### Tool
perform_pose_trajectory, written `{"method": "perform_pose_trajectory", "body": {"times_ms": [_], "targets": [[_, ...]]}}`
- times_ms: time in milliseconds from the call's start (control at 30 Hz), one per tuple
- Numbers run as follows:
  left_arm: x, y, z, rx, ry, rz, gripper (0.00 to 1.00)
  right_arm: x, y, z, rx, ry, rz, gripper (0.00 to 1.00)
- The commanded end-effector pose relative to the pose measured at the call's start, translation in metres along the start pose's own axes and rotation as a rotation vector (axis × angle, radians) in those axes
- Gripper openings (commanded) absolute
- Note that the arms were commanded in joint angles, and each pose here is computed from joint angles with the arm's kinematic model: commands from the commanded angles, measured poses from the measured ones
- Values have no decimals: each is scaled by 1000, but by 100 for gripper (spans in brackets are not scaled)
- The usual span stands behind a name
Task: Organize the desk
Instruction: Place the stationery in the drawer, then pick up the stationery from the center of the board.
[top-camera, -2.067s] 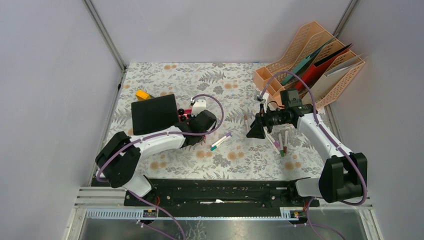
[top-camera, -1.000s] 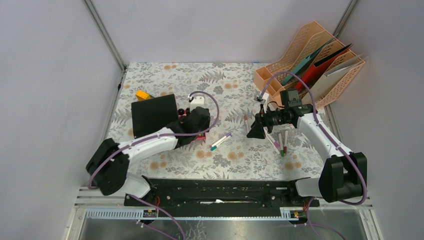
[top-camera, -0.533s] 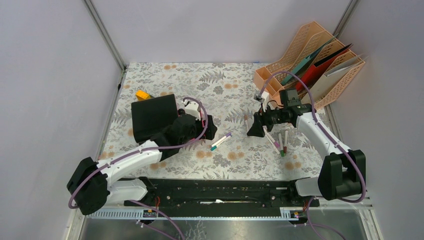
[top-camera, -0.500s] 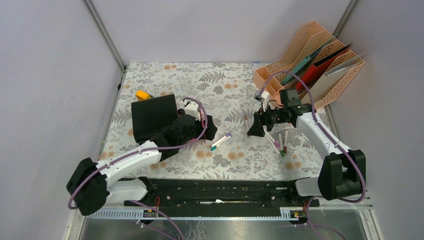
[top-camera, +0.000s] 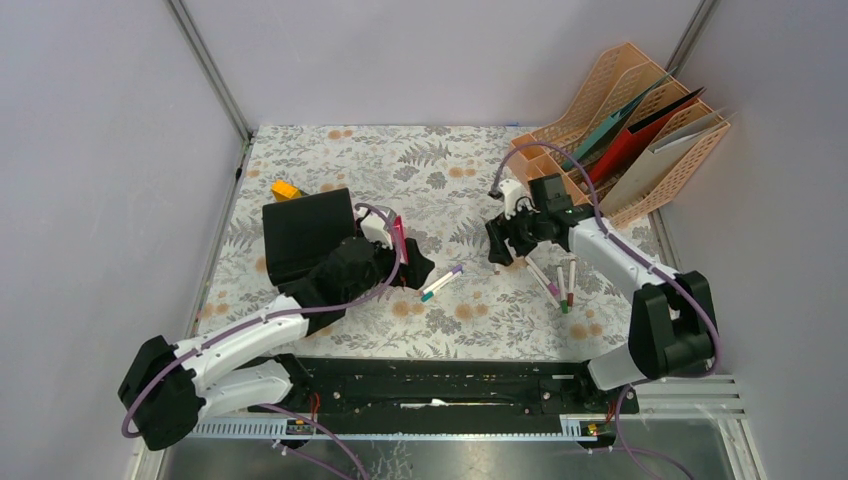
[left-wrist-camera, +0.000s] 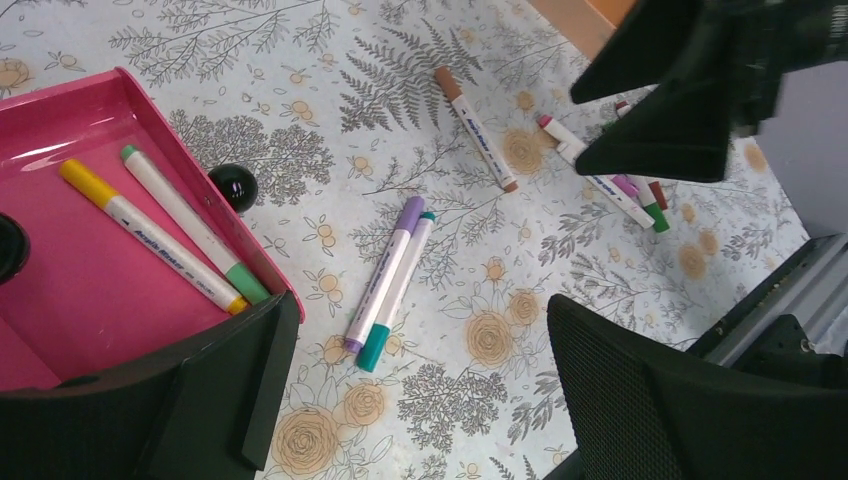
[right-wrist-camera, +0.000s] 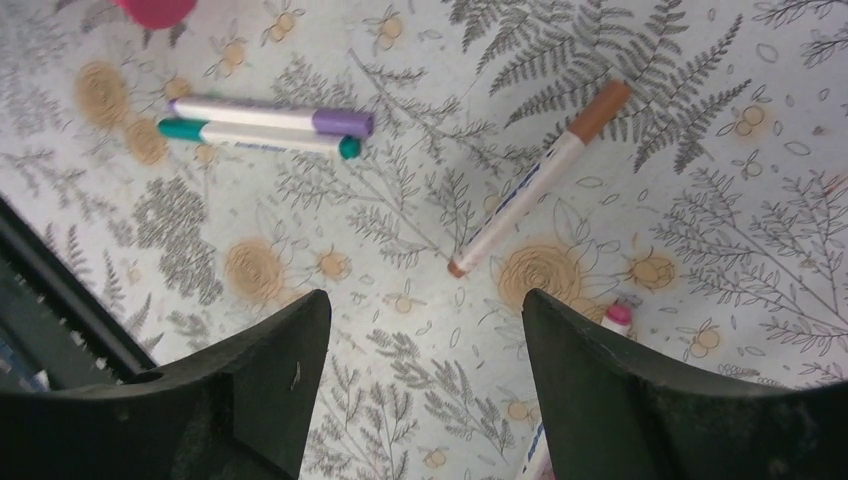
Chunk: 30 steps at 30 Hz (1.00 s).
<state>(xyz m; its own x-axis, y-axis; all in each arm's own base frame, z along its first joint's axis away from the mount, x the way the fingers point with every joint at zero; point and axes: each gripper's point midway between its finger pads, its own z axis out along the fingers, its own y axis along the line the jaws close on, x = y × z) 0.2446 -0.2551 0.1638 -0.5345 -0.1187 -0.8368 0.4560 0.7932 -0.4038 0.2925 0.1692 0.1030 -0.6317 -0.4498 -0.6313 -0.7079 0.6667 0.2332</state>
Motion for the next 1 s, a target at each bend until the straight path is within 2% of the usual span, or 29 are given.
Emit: {"method": "perform_pose_trajectory", "body": {"times_ms": [0, 267, 633, 800, 967], "targets": [[-21, -13, -8, 66, -83, -5, 99, -27, -25, 15, 193, -28, 37, 77], [-19, -11, -14, 70, -99, -14, 99, -21, -35, 50, 276, 34, 76, 74], [-19, -11, -15, 77, -104, -27, 99, -8, -57, 85, 335, 150, 73, 59], [-17, -11, -15, 80, -107, -31, 99, 5, -62, 92, 353, 192, 77, 51], [-16, -13, -14, 89, -103, -36, 99, 14, -66, 94, 366, 218, 70, 48]]}}
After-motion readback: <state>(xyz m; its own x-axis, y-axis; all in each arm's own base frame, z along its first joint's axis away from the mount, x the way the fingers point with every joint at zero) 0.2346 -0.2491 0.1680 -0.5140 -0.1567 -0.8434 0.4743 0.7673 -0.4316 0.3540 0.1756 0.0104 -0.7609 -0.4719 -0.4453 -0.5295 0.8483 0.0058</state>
